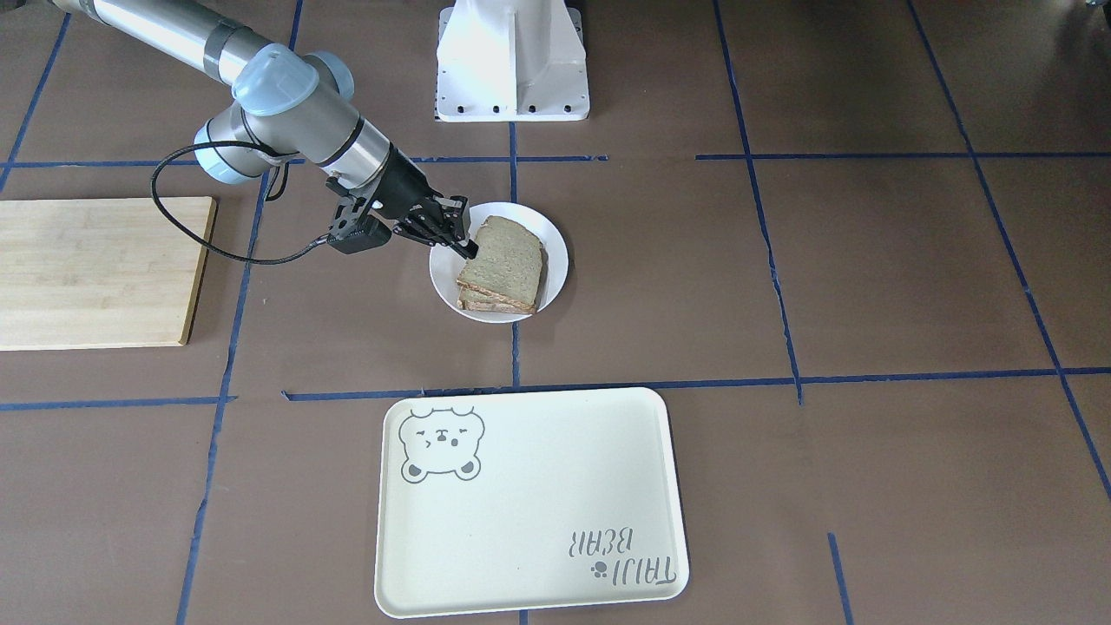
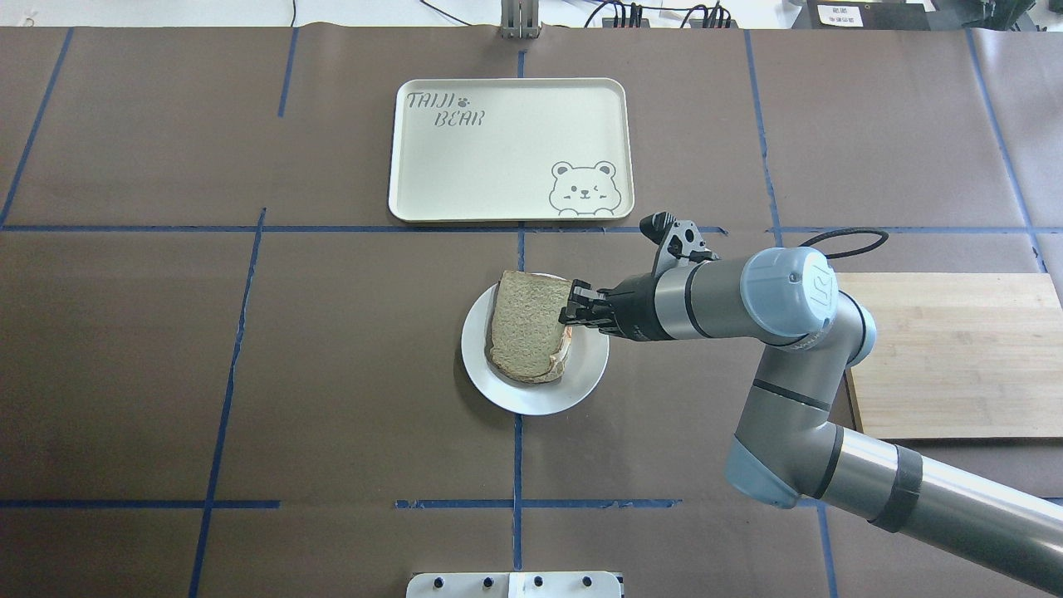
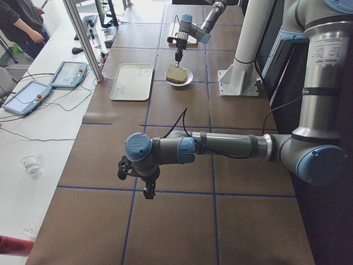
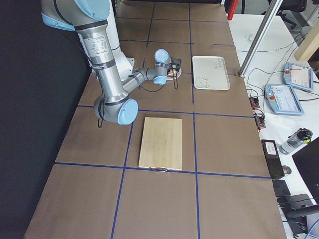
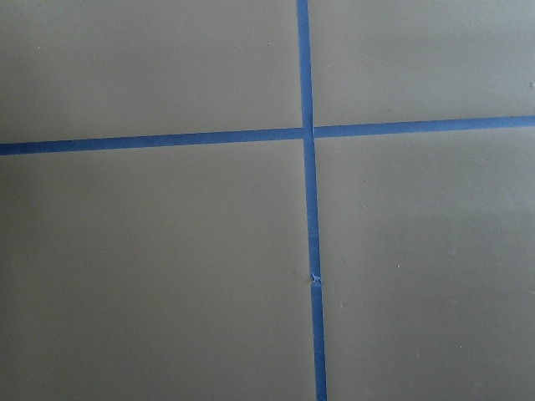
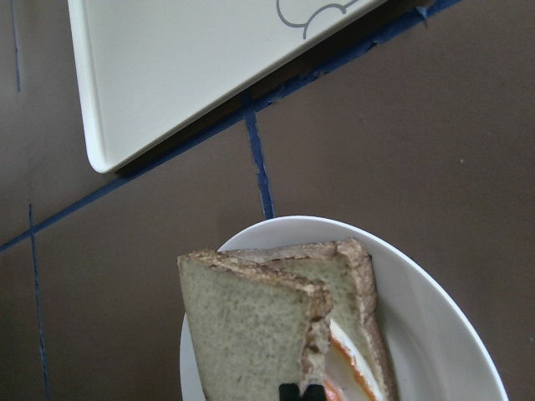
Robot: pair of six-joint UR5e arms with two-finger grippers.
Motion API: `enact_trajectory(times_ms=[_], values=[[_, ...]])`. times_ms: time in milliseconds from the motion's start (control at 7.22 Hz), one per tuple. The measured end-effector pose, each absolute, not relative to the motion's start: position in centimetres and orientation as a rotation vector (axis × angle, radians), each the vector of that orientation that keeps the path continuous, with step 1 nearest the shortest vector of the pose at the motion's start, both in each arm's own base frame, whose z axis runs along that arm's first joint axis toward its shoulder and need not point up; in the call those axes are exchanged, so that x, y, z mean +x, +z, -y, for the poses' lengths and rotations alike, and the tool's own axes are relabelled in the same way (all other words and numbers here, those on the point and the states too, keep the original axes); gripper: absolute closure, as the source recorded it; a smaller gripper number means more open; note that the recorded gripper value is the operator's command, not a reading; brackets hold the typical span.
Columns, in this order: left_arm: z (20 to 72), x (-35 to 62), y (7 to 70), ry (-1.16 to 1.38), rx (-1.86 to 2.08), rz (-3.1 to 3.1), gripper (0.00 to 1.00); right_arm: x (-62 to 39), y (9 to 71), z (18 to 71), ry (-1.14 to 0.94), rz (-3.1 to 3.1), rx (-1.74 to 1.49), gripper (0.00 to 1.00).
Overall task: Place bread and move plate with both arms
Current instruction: 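Lower the bread onto the egg toast and open the right gripper, then withdraw the right arm upward while the left gripper reaches toward the plate rim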
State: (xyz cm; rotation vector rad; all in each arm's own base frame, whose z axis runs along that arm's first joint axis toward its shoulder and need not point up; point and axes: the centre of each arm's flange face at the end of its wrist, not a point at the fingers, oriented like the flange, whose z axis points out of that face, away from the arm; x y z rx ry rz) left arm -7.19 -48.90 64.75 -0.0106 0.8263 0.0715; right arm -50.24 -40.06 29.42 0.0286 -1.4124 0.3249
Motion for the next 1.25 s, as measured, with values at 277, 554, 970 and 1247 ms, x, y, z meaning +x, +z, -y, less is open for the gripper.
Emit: enact_trajectory(times_ms=[277,554,970,1247], values=[[48.9,-7.2,64.7,0.072,-0.010,-0.826,0.00,-49.9,30.5,39.8,0.326,1.399,0.025,0.01],[49.1,-7.2,64.3,0.056,-0.010,-0.825,0.00,-49.8,30.4,39.7,0.330,1.400,0.026,0.00],[49.7,-6.3,60.9,0.067,0.048,-0.822,0.00,-45.8,29.0,42.5,0.354,1.403,0.033,0.00],[51.0,-2.0,56.7,0.035,0.121,-0.862,0.00,-41.0,27.7,45.8,0.381,1.319,0.087,0.00]])
